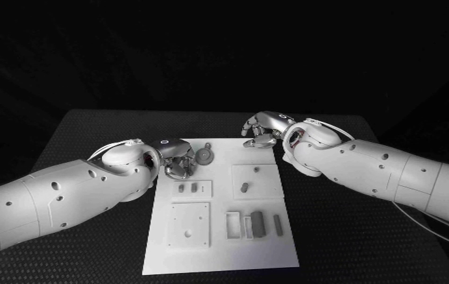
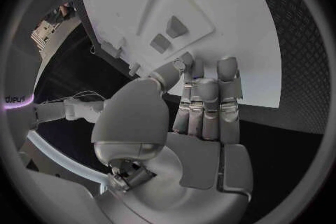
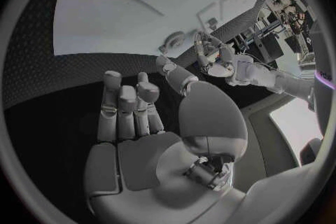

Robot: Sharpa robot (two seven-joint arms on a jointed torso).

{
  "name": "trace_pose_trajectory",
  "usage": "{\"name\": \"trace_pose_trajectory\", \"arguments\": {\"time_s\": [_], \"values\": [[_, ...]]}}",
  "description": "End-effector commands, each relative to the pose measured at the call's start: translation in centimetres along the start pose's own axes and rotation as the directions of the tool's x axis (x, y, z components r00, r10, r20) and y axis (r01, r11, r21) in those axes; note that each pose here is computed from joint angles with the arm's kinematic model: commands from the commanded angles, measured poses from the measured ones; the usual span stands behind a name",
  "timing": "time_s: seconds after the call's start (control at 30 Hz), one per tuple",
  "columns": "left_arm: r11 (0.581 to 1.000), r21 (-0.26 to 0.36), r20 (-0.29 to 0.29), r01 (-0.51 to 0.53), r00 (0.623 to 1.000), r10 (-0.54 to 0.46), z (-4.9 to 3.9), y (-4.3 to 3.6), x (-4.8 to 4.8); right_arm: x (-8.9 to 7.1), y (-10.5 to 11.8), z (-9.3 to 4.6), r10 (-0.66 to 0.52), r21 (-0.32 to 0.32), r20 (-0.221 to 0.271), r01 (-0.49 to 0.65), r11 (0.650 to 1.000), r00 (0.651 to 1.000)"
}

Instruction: Assemble the parts on the task board

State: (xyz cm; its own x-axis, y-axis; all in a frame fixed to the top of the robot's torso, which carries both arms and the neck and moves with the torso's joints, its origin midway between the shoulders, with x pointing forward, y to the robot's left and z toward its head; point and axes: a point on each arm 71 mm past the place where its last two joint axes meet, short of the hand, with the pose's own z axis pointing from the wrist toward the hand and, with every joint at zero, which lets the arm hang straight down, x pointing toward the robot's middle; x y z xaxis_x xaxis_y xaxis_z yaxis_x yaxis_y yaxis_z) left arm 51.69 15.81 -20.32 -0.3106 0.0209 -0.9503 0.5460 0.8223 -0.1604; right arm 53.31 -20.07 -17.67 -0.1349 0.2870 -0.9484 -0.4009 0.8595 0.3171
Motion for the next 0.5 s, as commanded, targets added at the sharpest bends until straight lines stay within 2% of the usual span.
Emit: {"name": "trace_pose_trajectory", "arguments": {"time_s": [0.03, 0.5], "values": [[1.000, -0.005, 0.006, 0.005, 1.000, -0.005, -0.10, 0.15, 0.47, 0.03, 0.05, -0.01, -0.003, -0.008, -0.003, 0.003, 1.000, 1.000], [1.000, -0.009, 0.019, 0.006, 1.000, -0.006, -0.19, 0.32, 0.38, 0.03, 0.01, -0.03, -0.003, -0.007, -0.004, 0.003, 1.000, 1.000]]}}
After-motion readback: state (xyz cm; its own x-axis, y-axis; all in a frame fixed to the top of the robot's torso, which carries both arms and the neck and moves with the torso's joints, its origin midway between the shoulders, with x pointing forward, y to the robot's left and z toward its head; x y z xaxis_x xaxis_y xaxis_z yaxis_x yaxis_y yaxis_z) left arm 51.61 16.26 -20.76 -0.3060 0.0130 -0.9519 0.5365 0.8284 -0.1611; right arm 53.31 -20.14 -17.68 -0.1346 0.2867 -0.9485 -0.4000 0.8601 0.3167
